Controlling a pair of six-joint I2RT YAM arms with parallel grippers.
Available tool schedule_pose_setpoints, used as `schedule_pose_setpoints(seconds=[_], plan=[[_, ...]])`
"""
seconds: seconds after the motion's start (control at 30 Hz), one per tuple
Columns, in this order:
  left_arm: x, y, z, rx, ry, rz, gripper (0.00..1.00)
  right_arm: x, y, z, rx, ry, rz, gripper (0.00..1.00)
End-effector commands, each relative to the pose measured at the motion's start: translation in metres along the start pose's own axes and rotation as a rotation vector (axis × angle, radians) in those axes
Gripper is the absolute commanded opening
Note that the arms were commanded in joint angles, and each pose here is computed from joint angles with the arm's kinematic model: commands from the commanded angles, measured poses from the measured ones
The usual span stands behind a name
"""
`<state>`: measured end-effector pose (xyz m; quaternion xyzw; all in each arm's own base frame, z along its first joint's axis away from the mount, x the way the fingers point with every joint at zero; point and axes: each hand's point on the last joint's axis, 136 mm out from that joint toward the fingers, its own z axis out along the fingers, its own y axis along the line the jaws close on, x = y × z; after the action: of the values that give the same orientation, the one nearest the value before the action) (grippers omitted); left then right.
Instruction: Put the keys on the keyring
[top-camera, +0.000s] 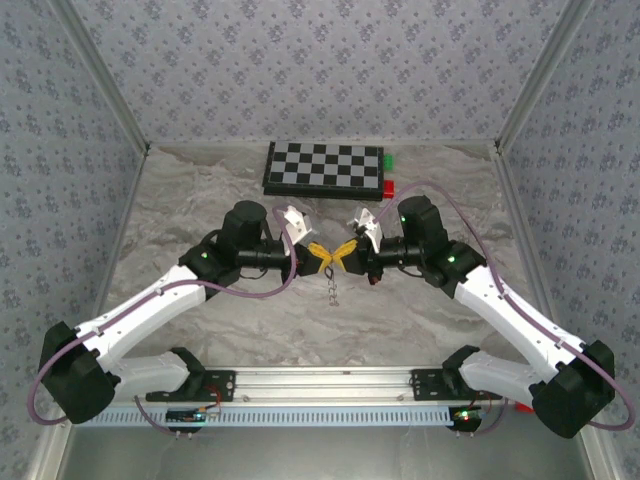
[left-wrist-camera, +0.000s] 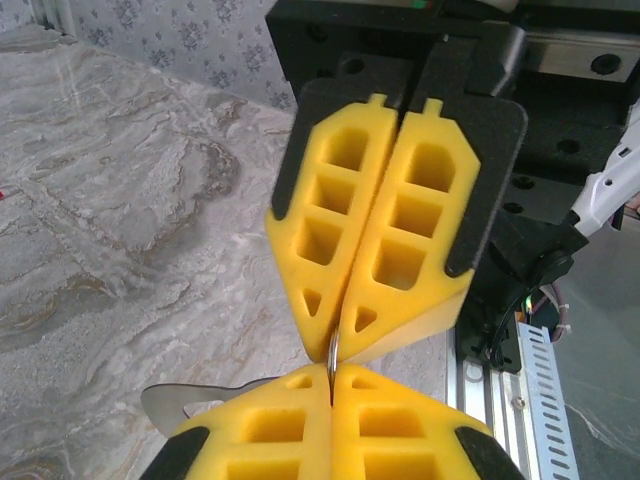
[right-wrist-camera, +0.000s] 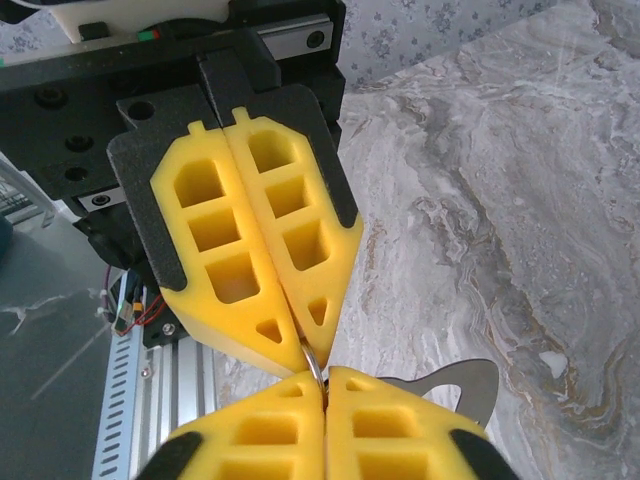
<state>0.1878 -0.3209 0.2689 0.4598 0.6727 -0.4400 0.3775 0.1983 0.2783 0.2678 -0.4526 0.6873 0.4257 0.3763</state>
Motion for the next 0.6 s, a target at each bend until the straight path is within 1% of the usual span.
schedule_pose_setpoints(seconds=[0.0, 0.23, 0.27, 0.3, 0.37, 0.4, 0.43, 0.47, 0.53, 0.57], plan=[[-0.024, -0.015, -0.002, 0.057, -0.048, 0.068, 0.00, -0.014, 0.007, 0.000, -0.028, -0.024, -0.038, 0.00], [-0.028, -0.016, -0.005, 0.051, -0.068, 0.074, 0.00, -0.013, 0.006, -0.001, -0.011, -0.046, -0.049, 0.00], [-0.029, -0.016, -0.006, 0.045, -0.074, 0.074, 0.09, -0.013, 0.006, -0.001, -0.007, -0.054, -0.049, 0.00], [-0.031, -0.015, -0.007, 0.034, -0.082, 0.072, 0.12, -0.014, 0.005, -0.002, -0.003, -0.064, -0.047, 0.00], [-0.034, -0.016, -0.010, 0.026, -0.098, 0.078, 0.12, -0.016, 0.003, -0.003, 0.004, -0.095, -0.043, 0.00], [-0.035, -0.015, -0.012, 0.017, -0.107, 0.078, 0.15, -0.017, 0.001, -0.004, 0.009, -0.109, -0.039, 0.00], [-0.039, -0.014, -0.014, -0.004, -0.122, 0.078, 0.20, -0.018, -0.001, -0.005, 0.017, -0.128, -0.032, 0.00], [-0.041, -0.010, -0.016, -0.029, -0.140, 0.074, 0.20, -0.020, -0.003, -0.006, 0.024, -0.151, -0.025, 0.00], [-0.050, -0.006, -0.025, -0.081, -0.203, 0.076, 0.20, -0.024, -0.009, -0.010, 0.038, -0.203, -0.008, 0.00], [-0.052, -0.004, -0.029, -0.100, -0.247, 0.067, 0.24, -0.027, -0.011, -0.012, 0.039, -0.237, -0.002, 0.00]])
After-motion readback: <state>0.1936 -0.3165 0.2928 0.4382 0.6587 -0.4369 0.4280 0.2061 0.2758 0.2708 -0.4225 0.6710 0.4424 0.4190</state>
